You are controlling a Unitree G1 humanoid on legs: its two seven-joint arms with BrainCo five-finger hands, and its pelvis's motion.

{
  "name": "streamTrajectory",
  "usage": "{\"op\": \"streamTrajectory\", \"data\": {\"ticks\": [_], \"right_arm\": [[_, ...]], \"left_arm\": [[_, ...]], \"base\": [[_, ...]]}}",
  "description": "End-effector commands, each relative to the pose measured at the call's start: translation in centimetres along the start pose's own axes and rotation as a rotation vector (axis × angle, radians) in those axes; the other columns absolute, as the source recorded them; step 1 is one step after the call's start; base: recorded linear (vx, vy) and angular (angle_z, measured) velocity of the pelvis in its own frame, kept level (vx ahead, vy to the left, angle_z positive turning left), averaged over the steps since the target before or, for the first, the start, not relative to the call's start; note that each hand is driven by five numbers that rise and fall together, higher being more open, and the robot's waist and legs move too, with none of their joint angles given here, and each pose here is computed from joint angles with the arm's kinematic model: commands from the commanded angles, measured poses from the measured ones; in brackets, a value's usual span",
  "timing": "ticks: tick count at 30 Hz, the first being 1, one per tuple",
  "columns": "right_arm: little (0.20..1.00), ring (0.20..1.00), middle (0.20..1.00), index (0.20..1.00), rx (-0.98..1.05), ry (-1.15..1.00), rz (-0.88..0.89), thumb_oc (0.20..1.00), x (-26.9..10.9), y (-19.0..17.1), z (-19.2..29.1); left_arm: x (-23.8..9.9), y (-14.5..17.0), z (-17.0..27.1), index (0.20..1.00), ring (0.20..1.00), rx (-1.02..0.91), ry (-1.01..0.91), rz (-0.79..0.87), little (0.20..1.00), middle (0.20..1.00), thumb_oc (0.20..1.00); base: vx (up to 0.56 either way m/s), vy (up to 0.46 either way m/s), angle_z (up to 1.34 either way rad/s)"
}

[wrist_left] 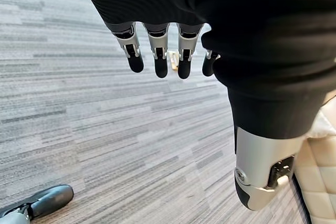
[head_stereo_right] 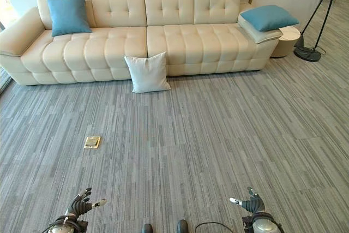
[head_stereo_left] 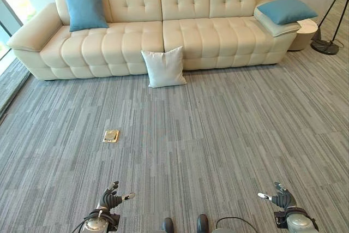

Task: Pick up all the scattered cushions and arrange them neatly on the sofa.

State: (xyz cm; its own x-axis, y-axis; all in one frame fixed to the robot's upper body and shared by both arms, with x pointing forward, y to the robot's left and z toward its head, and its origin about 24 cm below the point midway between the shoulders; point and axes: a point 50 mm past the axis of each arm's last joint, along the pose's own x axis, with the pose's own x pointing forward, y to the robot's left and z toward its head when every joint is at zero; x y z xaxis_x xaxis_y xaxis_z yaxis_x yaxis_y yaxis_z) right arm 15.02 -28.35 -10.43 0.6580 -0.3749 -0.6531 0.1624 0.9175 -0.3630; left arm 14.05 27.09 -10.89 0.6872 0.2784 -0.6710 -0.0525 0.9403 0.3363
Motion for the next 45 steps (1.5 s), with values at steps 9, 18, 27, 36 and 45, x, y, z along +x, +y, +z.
{"op": "streamTrajectory", "data": {"ticks": [9,18,27,36,45], "right_arm": [[1.000,1.000,1.000,1.000,0.186,-0.090,-0.041,1.000,0.4,-0.4,2.3],[1.000,1.000,1.000,1.000,0.174,-0.126,-0.040,1.000,0.6,0.0,3.5],[1.000,1.000,1.000,1.000,0.121,-0.196,0.012,1.000,0.9,1.0,5.9],[1.000,1.000,1.000,1.000,0.084,-0.272,0.033,1.000,0.5,0.9,7.2],[1.000,1.000,1.000,1.000,0.043,-0.267,0.046,1.000,-0.2,-0.2,6.1]], "left_arm": [[0.3,1.5,0.9,1.000,1.000,-0.103,-0.036,0.071,1.000,1.000,1.000],[0.6,1.5,1.9,1.000,1.000,-0.141,-0.075,0.090,1.000,1.000,1.000],[0.6,2.8,3.0,1.000,1.000,-0.151,-0.122,0.135,1.000,1.000,1.000],[1.0,1.7,3.6,1.000,1.000,-0.137,-0.128,0.100,1.000,1.000,1.000],[0.7,0.2,2.9,1.000,1.000,-0.109,-0.110,0.047,1.000,1.000,1.000]], "base": [[0.01,0.004,0.00],[0.00,0.039,0.02],[0.03,0.149,-0.12],[0.29,0.015,0.09],[0.43,-0.190,0.52]]}}
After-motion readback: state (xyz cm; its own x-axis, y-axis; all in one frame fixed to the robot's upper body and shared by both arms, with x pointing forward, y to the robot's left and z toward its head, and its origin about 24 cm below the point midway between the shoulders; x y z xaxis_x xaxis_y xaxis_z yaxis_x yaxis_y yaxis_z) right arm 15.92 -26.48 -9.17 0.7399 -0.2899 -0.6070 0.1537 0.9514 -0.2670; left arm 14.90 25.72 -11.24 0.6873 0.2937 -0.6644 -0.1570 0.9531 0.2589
